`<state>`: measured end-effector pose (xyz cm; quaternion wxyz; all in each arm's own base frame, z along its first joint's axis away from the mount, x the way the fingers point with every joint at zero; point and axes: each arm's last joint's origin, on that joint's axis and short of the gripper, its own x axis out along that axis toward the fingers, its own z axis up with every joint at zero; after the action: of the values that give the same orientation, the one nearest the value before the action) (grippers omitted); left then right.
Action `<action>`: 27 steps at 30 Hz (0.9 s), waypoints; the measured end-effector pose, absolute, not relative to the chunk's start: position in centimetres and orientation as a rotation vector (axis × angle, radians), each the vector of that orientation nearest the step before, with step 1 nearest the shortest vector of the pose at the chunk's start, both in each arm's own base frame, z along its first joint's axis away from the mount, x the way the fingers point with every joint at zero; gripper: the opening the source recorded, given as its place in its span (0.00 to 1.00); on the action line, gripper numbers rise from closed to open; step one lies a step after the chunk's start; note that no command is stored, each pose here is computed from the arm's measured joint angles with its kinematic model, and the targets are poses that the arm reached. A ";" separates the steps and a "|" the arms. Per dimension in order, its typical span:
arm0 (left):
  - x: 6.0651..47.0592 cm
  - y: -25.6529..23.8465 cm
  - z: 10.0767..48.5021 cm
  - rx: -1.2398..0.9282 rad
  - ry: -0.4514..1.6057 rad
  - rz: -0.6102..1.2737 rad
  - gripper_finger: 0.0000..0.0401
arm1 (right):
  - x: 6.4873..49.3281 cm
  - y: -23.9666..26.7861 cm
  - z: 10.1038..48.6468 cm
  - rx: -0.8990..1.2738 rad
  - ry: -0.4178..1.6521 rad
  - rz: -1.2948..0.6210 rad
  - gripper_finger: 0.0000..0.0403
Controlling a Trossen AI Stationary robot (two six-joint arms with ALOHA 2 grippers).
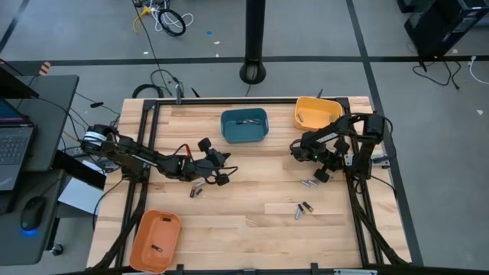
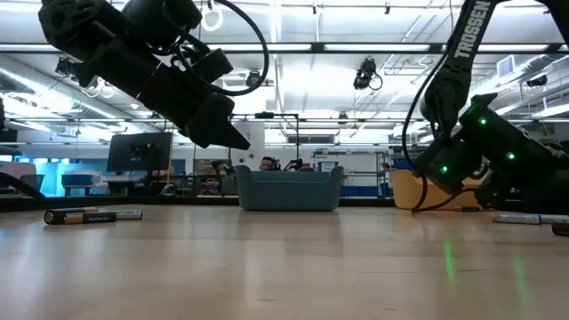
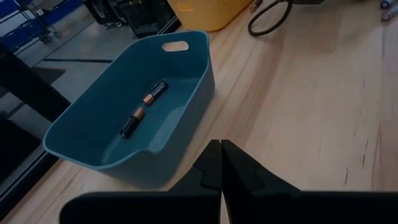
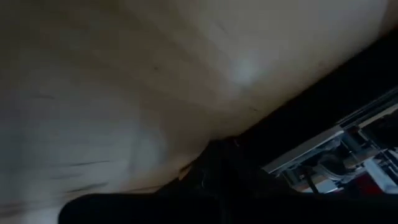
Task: Sort batteries
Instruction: Put the small black battery into the orange bin
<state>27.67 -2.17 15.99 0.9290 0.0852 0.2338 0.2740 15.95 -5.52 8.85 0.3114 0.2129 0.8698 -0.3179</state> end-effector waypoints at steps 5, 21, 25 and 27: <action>27.7 -2.2 16.0 0.175 0.479 0.564 0.01 | 16.7 -5.3 9.4 0.493 2.306 -0.838 0.02; 27.6 -2.2 15.9 0.178 0.488 0.565 0.01 | 15.8 -5.0 9.1 0.511 2.329 -0.858 0.02; 27.6 -2.2 15.9 0.177 0.487 0.565 0.01 | 16.3 -5.0 9.2 0.498 2.323 -0.805 0.02; 27.6 -2.2 15.9 0.177 0.486 0.565 0.01 | 17.3 -4.9 9.2 0.484 2.265 -0.765 0.02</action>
<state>27.62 -2.16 15.93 0.9276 0.0862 0.2373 0.2755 17.28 -4.94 9.23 0.3442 0.1862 0.8718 -0.2946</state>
